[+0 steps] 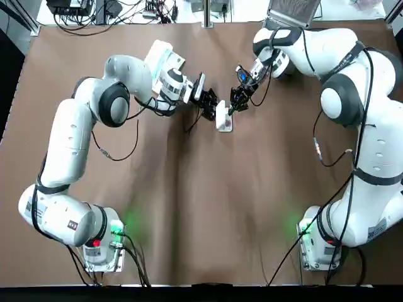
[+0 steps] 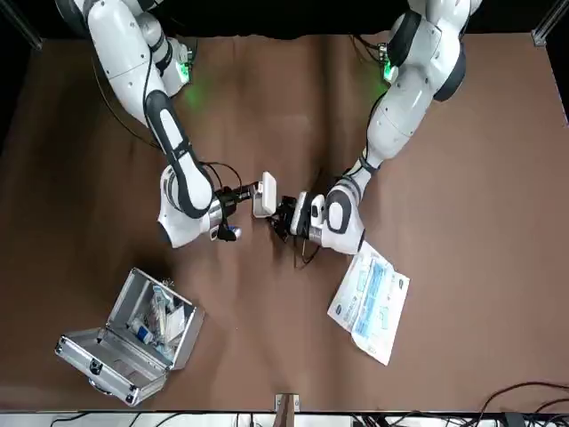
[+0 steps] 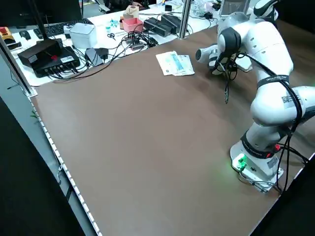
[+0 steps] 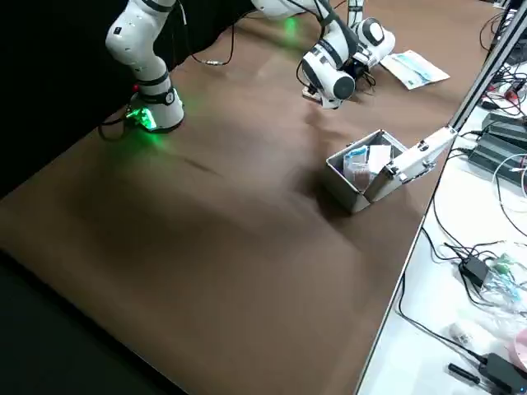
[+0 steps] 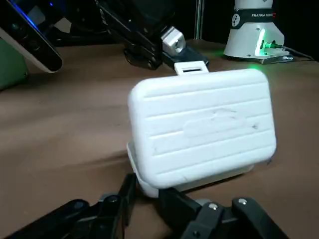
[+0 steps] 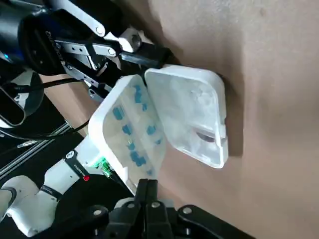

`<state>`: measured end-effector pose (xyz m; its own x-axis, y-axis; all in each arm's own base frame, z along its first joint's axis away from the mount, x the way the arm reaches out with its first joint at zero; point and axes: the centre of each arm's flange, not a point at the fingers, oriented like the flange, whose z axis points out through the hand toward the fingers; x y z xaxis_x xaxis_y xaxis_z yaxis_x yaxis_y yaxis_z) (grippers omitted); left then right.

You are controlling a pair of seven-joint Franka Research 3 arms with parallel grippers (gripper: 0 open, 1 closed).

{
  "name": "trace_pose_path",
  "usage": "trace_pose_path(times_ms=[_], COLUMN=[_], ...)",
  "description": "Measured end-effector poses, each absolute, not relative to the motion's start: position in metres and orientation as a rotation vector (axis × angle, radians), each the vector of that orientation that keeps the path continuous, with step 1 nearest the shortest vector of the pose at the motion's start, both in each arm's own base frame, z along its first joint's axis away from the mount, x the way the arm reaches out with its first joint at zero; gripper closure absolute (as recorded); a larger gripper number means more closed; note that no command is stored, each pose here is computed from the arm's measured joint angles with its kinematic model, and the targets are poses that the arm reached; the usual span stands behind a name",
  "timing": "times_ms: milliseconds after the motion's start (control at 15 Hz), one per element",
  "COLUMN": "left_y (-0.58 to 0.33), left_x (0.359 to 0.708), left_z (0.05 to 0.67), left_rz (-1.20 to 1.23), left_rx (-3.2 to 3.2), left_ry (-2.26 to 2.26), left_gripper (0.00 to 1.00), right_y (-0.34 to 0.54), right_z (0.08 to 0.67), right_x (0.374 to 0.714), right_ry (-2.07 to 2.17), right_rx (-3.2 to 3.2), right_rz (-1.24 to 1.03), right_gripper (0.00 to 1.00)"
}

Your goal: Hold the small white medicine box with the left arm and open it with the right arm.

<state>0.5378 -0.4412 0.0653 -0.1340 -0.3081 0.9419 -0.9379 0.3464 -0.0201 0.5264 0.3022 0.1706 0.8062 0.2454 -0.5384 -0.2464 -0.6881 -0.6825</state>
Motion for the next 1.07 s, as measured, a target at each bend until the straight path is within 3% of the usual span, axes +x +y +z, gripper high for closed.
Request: trace_pose_path(times_ms=[1067], left_y=[-0.441], left_x=[0.538], left_z=[0.065], left_rz=[0.825], left_rx=[1.134], left_ry=[-1.652], left_gripper=[0.73], right_y=[0.325], right_z=[0.172], right_x=[0.521], right_ry=[0.019], right_rx=[-2.178], right_rz=[0.752], right_gripper=[0.99])
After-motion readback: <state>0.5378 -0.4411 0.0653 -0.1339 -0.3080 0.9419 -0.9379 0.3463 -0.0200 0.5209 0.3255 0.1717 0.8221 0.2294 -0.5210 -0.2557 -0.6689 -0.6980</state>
